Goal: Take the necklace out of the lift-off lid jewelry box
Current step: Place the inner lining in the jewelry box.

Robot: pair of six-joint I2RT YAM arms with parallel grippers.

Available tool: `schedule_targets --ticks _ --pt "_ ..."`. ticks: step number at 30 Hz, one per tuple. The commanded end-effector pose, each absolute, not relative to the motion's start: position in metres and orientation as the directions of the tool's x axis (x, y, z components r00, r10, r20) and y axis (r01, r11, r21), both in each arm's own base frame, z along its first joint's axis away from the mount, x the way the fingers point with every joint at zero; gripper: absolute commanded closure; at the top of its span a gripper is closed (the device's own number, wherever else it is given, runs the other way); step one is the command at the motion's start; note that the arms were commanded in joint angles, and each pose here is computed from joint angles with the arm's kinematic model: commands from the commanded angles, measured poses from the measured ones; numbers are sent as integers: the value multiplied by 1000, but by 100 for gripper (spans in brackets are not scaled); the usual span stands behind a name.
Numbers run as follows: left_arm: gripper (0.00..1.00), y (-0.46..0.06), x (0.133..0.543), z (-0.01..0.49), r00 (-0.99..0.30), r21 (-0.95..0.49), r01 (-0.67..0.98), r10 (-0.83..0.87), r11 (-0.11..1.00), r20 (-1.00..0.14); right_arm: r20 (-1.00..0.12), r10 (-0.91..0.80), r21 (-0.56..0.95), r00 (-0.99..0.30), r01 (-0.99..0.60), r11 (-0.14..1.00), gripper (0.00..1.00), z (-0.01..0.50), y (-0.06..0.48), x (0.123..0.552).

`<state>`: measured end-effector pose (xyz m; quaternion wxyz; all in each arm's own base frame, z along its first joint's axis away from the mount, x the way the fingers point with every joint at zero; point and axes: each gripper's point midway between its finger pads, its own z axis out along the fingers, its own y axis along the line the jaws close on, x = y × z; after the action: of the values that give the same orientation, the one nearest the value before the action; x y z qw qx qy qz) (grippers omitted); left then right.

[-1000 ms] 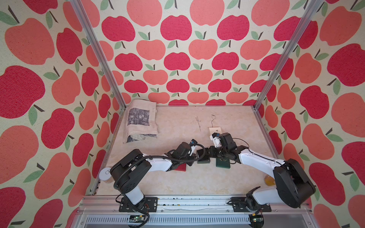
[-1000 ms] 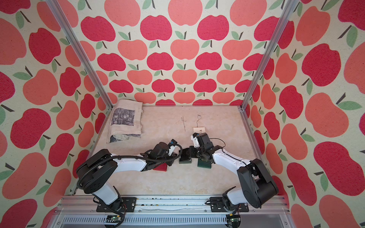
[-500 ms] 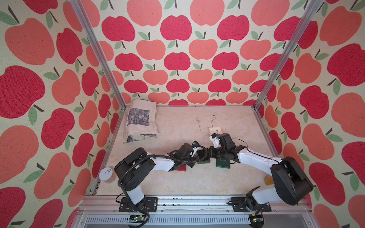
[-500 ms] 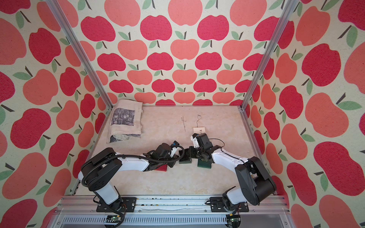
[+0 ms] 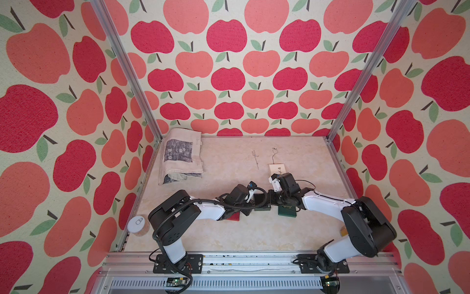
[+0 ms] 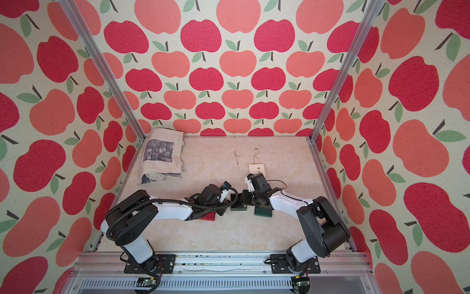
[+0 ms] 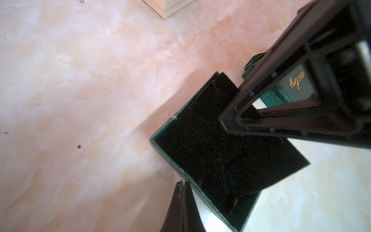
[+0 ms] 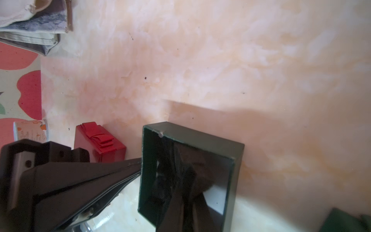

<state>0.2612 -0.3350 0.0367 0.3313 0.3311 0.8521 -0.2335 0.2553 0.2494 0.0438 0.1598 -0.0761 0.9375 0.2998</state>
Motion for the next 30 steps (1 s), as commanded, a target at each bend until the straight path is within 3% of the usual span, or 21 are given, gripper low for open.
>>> schedule_targets --ticks 1,12,30 --pt "99 -347 264 59 -530 -190 735 377 651 -759 -327 -33 505 -945 -204 839 89 32 245 253" --pt "98 -361 270 89 -484 -208 765 332 610 -809 -373 -23 420 -927 -192 887 90 18 242 254" --pt "100 -375 276 44 -574 -276 732 347 623 -742 -464 9 472 -886 -239 849 88 28 254 255"
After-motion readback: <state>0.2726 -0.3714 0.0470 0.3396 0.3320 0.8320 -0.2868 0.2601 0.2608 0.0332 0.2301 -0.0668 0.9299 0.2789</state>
